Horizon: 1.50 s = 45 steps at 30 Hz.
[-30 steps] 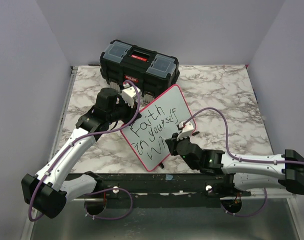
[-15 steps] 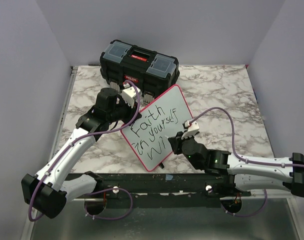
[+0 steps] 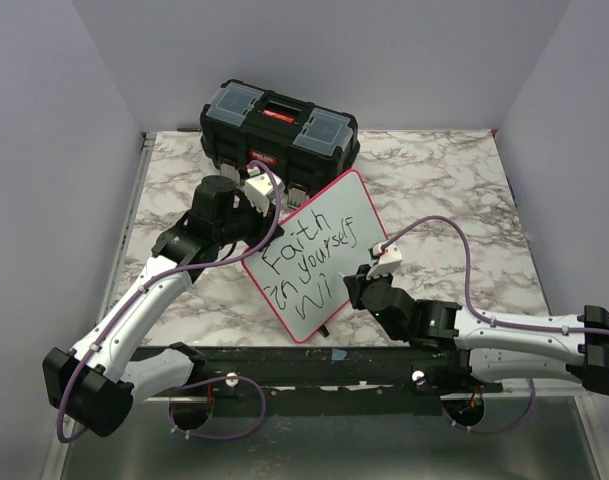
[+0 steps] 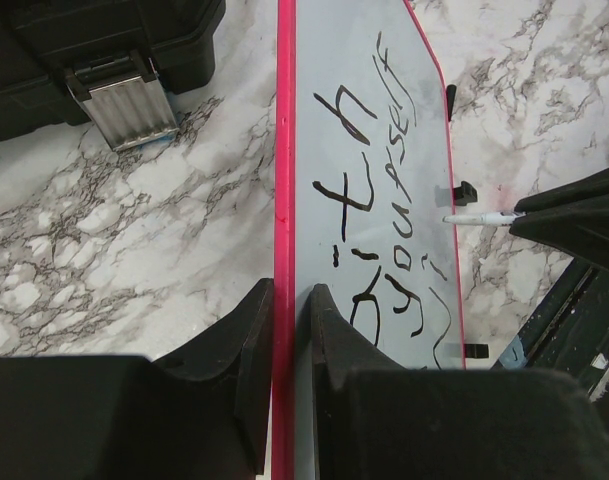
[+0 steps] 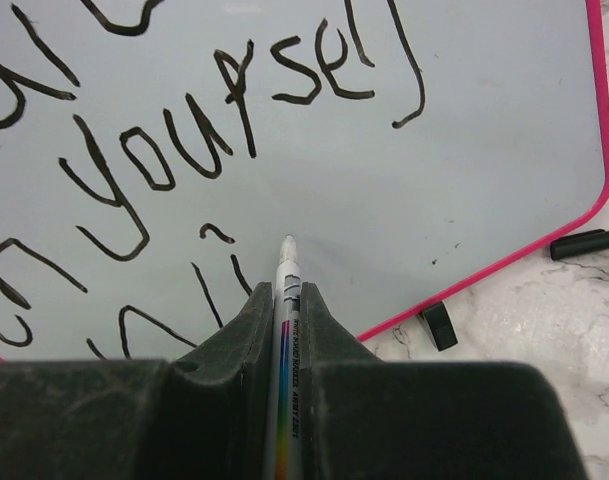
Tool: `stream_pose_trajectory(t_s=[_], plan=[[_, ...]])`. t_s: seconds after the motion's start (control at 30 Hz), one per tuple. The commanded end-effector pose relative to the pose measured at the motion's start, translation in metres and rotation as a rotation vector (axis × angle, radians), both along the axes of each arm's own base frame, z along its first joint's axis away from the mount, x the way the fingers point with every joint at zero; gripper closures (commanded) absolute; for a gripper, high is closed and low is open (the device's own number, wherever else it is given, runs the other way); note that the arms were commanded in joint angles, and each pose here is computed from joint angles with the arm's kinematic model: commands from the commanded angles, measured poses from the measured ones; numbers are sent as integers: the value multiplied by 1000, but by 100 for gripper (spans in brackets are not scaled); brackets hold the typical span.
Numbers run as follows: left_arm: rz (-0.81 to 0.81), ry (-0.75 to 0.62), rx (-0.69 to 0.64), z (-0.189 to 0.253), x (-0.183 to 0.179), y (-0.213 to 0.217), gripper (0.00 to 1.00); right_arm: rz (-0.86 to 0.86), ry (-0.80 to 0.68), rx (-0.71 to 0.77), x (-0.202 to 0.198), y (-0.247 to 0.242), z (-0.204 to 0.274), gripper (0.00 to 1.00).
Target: Write a sentence on the whiteboard
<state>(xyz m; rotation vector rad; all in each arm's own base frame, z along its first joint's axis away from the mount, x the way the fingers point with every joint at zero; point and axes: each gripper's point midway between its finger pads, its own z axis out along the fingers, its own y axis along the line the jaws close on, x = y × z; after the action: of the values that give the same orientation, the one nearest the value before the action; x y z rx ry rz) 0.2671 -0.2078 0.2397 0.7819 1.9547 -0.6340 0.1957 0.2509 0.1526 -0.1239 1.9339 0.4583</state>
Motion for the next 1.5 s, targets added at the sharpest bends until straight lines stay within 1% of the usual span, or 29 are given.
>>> stream_pose_trajectory(t_s=[0.0, 0.27, 0.5, 0.57, 0.77, 1.0, 1.33, 1.37, 1.47], plan=[[1, -59, 39, 3, 4, 5, 100, -46, 23, -34, 2, -10, -17, 99], [2, -59, 39, 3, 4, 5, 100, -15, 37, -28, -1, -4, -22, 99], [2, -61, 38, 4, 3, 5, 100, 12, 25, -22, -1, 4, -17, 99], [3, -60, 39, 4, 3, 5, 100, 15, 9, 0, 2, 9, -9, 99], [1, -62, 38, 4, 3, 5, 100, 15, -4, -20, 7, 16, -7, 99], [3, -61, 40, 4, 3, 6, 100, 18, 19, -26, 5, 15, -18, 99], [2, -62, 39, 4, 3, 6, 100, 13, 91, -15, -8, -1, -44, 99], [1, -63, 38, 4, 3, 5, 100, 11, 105, -40, -10, -7, -52, 99], [1, -63, 38, 4, 3, 5, 100, 8, 124, -47, -13, -11, -60, 99]])
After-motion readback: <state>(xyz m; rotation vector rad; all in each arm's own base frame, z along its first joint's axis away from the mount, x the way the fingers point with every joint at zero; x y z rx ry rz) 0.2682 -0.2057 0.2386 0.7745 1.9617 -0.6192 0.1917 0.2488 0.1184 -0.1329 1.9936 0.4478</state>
